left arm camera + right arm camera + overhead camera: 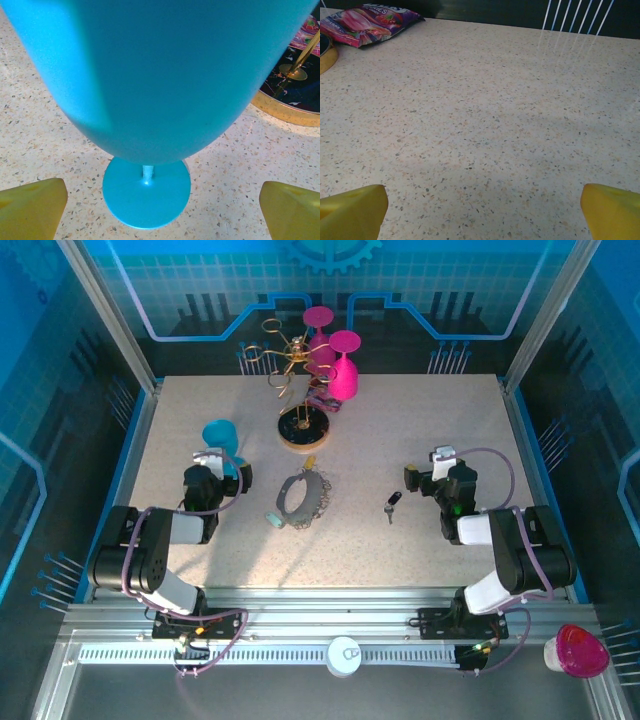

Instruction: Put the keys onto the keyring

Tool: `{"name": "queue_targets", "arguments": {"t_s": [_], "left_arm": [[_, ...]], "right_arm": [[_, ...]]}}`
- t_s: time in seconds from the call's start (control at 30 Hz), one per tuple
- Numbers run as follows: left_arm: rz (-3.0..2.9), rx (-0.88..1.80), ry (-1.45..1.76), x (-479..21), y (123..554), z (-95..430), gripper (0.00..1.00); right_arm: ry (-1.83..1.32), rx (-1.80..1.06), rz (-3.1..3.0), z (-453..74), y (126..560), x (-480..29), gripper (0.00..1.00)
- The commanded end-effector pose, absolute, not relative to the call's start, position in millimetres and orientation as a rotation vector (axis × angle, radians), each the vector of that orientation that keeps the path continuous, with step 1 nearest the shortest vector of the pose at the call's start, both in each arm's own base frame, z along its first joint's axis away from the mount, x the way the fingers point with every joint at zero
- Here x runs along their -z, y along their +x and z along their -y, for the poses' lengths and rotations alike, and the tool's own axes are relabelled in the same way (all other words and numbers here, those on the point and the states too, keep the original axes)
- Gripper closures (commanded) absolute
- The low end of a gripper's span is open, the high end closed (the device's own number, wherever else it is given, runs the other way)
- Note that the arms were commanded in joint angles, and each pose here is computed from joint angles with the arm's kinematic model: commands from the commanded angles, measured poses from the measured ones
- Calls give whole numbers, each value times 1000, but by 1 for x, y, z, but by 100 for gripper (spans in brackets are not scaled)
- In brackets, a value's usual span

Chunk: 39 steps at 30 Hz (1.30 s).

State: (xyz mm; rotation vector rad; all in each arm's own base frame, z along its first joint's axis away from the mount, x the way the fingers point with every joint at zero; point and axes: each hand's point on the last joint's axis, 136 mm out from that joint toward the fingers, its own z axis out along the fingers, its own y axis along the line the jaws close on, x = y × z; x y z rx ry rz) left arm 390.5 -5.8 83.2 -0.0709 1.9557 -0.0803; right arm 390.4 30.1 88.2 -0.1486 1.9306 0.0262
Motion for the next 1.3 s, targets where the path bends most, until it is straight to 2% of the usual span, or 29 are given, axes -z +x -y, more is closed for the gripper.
{"name": "queue_targets", "arguments": {"t_s": [0.0, 0.23, 0.37, 0.53, 0.67, 0.8, 0.87, 1.1, 1.2, 1.27], "left_arm": [[-1912, 100, -60, -95, 399, 6, 1], [-1796, 103, -38, -113, 379, 9, 1], [-1707, 100, -26, -140, 359, 11, 1], [-1666, 99, -39, -175, 354, 16, 1], [-1651, 150, -202, -200, 352, 4, 1], [-1703, 208, -268, -209, 347, 5, 1], [-1715, 278, -280, -208, 344, 12, 1], [-1791, 661, -328, -194, 334, 60, 1], [-1902, 726, -290, -181, 327, 91, 1], [-1973, 728, -266, -171, 319, 109, 1]], "right_arm": [[-143, -32, -1897, -28, 399, -99, 0], [-197, -68, -1844, -36, 390, -105, 1], [-193, -44, -1739, -36, 371, -128, 3], [-160, -21, -1738, -37, 360, -162, 6], [35, -108, -1805, -25, 351, -190, 2], [173, -274, -1796, -28, 327, -197, 0], [145, -370, -1766, -40, 313, -199, 1], [75, -659, -1945, -90, 274, -187, 15], [16, -712, -2083, -123, 261, -172, 22], [-73, -697, -2157, -149, 252, -162, 23]]}}
